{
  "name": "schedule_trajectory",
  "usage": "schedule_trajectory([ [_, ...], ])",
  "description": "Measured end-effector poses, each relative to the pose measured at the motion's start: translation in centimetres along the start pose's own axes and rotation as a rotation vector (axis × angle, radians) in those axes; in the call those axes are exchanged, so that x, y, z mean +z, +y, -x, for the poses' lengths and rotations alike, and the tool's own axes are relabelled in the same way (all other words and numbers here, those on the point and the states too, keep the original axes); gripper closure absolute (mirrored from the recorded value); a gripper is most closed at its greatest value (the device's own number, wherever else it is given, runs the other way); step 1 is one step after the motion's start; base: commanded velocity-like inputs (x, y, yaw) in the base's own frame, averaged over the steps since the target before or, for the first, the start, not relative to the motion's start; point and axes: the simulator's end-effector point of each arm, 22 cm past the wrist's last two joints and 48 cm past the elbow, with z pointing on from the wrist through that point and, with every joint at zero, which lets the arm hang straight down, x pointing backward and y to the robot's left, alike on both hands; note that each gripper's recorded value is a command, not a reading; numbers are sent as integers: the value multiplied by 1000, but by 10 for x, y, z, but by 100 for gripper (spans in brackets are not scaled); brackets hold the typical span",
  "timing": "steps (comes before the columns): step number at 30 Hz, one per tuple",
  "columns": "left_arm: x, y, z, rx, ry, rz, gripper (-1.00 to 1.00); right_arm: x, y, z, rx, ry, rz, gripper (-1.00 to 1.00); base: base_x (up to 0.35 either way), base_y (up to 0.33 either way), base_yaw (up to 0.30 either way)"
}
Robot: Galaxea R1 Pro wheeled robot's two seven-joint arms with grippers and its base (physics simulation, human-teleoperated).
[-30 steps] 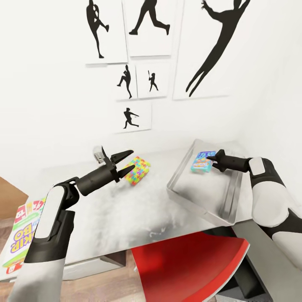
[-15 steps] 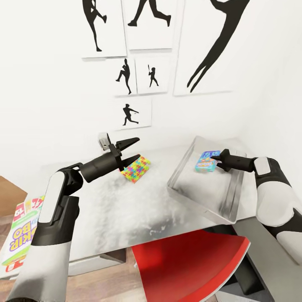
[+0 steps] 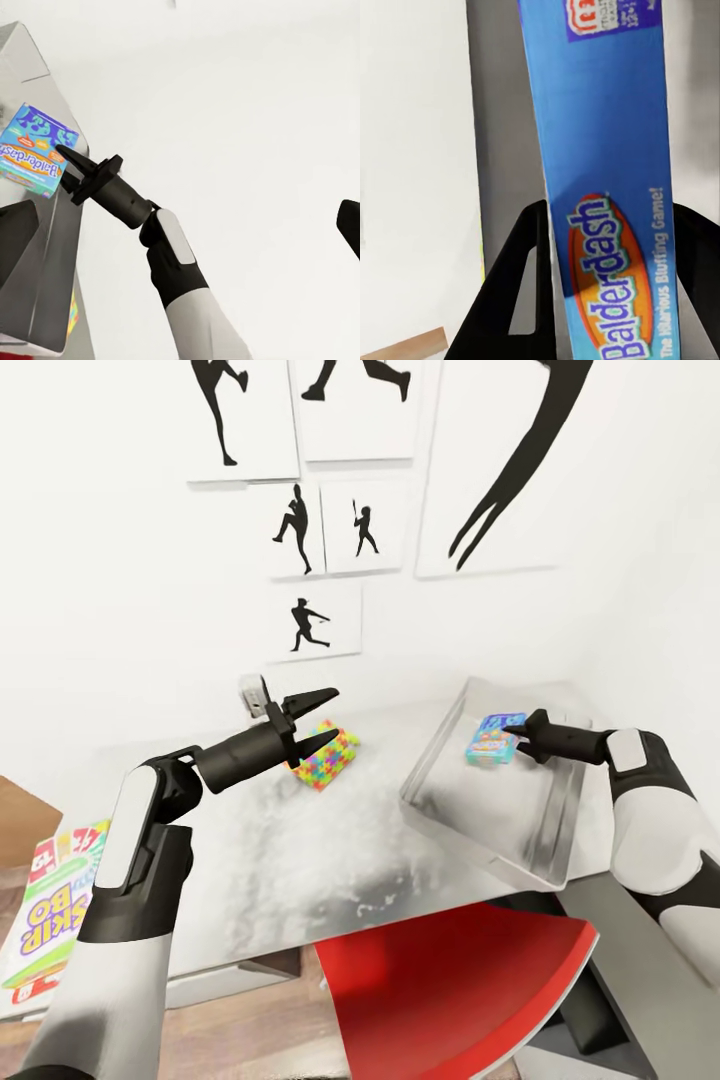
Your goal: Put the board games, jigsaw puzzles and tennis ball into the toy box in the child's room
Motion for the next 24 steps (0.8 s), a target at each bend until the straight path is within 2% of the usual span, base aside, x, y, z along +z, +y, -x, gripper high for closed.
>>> schedule_trajectory([
  [24, 10, 14, 3, -20, 8, 0, -100, 14, 15, 16, -15, -8, 16, 100, 0, 0, 0],
])
